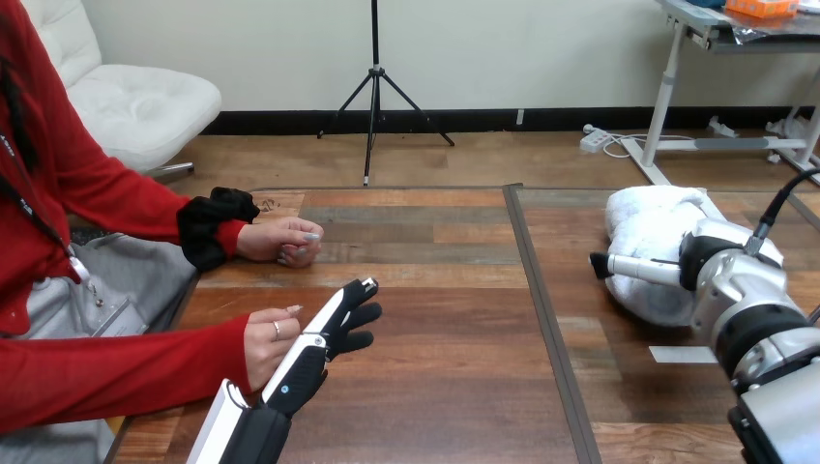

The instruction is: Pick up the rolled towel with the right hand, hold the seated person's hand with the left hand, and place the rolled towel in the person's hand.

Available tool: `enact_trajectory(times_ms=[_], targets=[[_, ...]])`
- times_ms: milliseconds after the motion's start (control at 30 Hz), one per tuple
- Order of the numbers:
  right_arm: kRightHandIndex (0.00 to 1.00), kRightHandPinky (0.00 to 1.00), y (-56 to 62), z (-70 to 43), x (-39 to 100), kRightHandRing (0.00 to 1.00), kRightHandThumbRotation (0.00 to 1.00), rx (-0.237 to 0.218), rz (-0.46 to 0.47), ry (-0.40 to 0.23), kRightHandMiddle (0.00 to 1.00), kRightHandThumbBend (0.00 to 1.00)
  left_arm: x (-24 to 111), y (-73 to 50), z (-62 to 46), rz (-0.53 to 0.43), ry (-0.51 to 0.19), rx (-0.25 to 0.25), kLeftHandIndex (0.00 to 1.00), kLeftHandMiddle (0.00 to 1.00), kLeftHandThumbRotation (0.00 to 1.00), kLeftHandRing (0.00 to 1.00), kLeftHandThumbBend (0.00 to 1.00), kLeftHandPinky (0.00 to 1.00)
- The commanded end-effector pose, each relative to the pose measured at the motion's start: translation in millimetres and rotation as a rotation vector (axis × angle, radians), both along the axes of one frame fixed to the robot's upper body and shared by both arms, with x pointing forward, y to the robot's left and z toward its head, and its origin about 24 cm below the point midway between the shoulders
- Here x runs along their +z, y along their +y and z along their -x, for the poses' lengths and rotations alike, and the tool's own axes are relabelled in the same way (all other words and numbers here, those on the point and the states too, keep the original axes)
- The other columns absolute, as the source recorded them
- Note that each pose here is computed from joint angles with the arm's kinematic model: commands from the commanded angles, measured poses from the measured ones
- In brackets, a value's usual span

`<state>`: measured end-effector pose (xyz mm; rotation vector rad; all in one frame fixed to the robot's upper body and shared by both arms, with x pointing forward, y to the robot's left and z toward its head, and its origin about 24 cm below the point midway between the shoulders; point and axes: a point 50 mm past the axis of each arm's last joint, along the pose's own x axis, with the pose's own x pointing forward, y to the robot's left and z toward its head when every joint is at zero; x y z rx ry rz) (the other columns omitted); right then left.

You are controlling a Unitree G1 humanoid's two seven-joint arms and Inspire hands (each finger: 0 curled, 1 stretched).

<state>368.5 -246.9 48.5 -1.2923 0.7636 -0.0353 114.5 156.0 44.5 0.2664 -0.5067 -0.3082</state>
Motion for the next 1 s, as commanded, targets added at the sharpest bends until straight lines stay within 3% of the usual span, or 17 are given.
enact_trajectory(times_ms=[0,67,100,233,267,467,633,967], targets=[[1.00,0.02,11.7,0.4,-6.6,0.73,0.79,-0.051,-0.083,-0.116,0.93,1.00,14.2,0.4,-6.0,0.018,-0.079,-0.012,0.94,0.94,0.54,0.91,1.00,0.83],[0.99,0.03,11.8,0.6,-6.8,0.72,0.71,-0.083,-0.116,-0.164,0.92,1.00,14.4,0.4,-6.1,0.020,-0.082,-0.012,0.94,0.94,0.54,0.90,1.00,0.83],[0.99,0.03,11.9,1.0,-7.2,0.72,0.67,-0.121,-0.151,-0.216,0.92,1.00,14.6,0.6,-6.0,0.020,-0.085,-0.011,0.94,0.94,0.54,0.90,1.00,0.83],[0.89,0.09,12.3,2.3,-8.6,0.64,0.42,-0.212,-0.239,-0.332,0.80,0.99,15.2,0.9,-6.0,0.018,-0.092,-0.006,0.93,0.94,0.55,0.89,1.00,0.82],[0.82,0.14,12.4,2.5,-8.8,0.60,0.30,-0.224,-0.252,-0.348,0.74,0.97,15.3,1.0,-6.0,0.018,-0.093,-0.005,0.93,0.93,0.55,0.89,1.00,0.82],[0.64,0.24,14.5,2.9,-10.1,0.52,0.08,-0.289,-0.349,-0.424,0.62,0.90,15.7,1.3,-6.4,0.021,-0.098,-0.003,0.93,0.93,0.55,0.88,1.00,0.81],[0.62,0.26,11.5,2.3,-8.9,0.44,0.02,-0.220,-0.275,-0.351,0.54,0.81,16.4,1.8,-6.4,0.021,-0.094,-0.006,0.93,0.93,0.56,0.88,1.00,0.81],[0.62,0.27,10.9,1.1,-7.1,0.40,0.00,-0.185,-0.249,-0.334,0.52,0.81,17.0,1.9,-8.2,0.029,-0.109,-0.006,0.93,0.93,0.55,0.88,1.00,0.81]])
